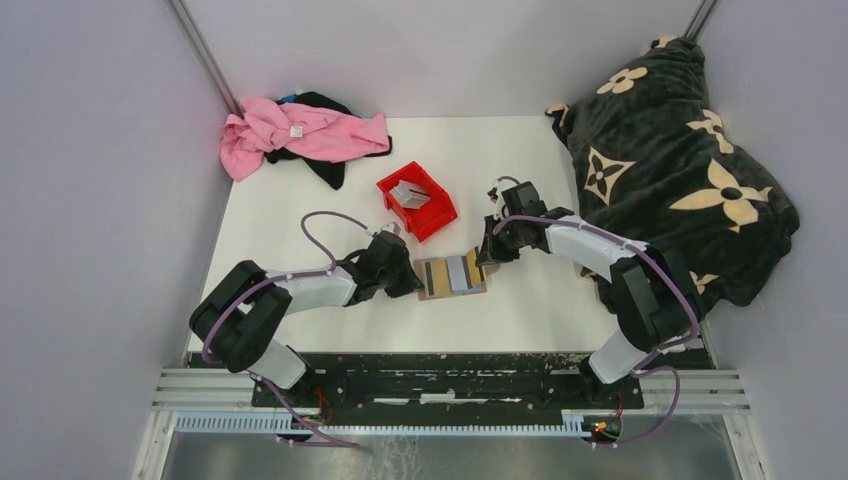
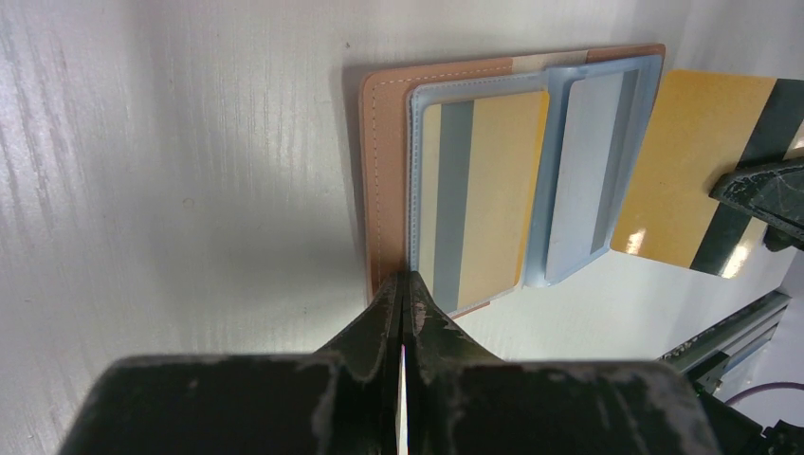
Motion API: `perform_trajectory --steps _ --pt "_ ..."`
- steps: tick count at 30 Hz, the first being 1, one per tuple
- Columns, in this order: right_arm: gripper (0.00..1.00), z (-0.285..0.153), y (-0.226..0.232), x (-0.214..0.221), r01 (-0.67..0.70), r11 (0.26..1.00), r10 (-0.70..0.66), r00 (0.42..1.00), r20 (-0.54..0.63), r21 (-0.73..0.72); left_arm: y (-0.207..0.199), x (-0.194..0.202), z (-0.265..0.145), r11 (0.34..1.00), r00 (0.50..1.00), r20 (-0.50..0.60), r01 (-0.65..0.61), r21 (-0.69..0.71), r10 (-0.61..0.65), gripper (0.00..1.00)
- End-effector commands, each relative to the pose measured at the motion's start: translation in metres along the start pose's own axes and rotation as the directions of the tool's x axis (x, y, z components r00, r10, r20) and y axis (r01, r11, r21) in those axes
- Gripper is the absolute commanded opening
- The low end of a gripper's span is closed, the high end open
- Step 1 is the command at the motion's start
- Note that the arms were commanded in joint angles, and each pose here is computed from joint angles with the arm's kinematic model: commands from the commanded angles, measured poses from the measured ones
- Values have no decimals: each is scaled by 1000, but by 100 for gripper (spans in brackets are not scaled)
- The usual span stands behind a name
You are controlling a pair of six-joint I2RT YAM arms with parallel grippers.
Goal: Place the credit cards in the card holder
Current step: Turn over the card slot in the card holder.
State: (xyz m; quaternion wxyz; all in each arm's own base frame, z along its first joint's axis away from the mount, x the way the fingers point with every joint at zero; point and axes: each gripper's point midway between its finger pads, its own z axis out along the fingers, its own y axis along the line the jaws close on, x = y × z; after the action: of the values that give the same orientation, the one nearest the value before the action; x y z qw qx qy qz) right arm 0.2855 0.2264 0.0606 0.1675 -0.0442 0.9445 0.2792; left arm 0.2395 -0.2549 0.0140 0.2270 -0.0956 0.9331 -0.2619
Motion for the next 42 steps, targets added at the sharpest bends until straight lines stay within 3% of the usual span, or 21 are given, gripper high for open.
perform_trajectory --steps 1,10,23,42 --pt "1 -10 -7 -10 40 998 -42 999 33 49 57 36 3 977 990 -120 -102 -189 80 3" --pt "1 -8 -17 -8 40 996 -42 999 17 82 59 37 4 973 988 -130 -114 -200 89 3" --pt "1 9 -12 0 -25 1000 26 1000 -18 14 63 41 6 972 986 -142 -120 -202 92 3" --pt "1 -20 22 -30 -22 997 26 998 64 -68 65 43 7 973 986 -146 -112 -204 83 3"
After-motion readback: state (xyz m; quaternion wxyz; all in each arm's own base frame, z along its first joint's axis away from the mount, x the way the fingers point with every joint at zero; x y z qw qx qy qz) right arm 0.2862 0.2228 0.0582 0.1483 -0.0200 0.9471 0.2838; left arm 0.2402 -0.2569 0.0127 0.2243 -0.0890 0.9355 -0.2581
